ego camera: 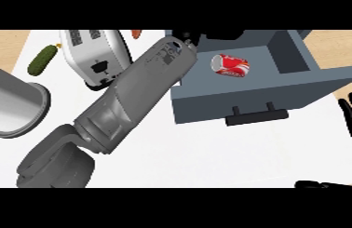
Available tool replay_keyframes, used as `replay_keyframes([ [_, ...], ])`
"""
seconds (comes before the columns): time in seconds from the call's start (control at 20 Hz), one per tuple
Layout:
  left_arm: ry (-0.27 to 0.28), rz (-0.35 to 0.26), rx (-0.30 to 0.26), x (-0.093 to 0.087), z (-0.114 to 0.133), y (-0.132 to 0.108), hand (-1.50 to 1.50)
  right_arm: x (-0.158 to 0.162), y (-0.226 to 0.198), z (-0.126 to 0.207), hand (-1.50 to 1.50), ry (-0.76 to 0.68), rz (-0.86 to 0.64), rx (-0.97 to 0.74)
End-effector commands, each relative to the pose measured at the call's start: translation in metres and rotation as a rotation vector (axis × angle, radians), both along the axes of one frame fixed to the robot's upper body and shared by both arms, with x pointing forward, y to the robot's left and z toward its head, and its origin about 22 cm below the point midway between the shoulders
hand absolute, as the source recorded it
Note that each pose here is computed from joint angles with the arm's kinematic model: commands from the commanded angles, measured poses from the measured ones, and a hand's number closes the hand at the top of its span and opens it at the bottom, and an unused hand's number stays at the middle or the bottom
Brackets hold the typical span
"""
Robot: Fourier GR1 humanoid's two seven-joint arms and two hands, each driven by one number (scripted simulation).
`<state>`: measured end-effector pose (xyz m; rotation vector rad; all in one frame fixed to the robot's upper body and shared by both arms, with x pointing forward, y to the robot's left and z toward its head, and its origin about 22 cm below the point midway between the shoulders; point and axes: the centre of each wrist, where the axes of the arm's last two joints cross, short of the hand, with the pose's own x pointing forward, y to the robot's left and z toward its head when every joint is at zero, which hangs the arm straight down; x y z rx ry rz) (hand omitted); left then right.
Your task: Pick up the can, place it into the drawer and close the drawer
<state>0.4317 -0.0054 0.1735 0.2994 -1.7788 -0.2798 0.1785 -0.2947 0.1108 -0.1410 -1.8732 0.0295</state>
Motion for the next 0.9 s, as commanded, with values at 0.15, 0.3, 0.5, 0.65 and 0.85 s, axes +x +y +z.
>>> replay_keyframes([
  [0.15, -0.017, 0.076, -0.007, -0.001, -0.020, 0.007, -1.50, 0.010, 0.002, 0.002, -1.50, -0.004, 0.009, -0.007],
  [0.3, -0.025, 0.075, -0.007, -0.003, -0.014, 0.002, -1.50, 0.012, 0.005, -0.001, -1.50, -0.017, 0.016, -0.012],
  [0.5, -0.024, 0.092, -0.034, -0.004, -0.016, 0.002, -1.50, -0.004, 0.007, 0.008, -1.50, -0.030, 0.023, -0.048],
  [0.65, 0.002, 0.110, -0.073, -0.001, -0.015, 0.005, -1.50, -0.002, 0.007, 0.017, -1.50, -0.084, -0.005, -0.160],
  [0.85, 0.005, 0.093, -0.119, -0.003, -0.011, 0.002, -1.50, -0.009, 0.007, 0.034, -1.50, -0.155, -0.013, -0.302],
])
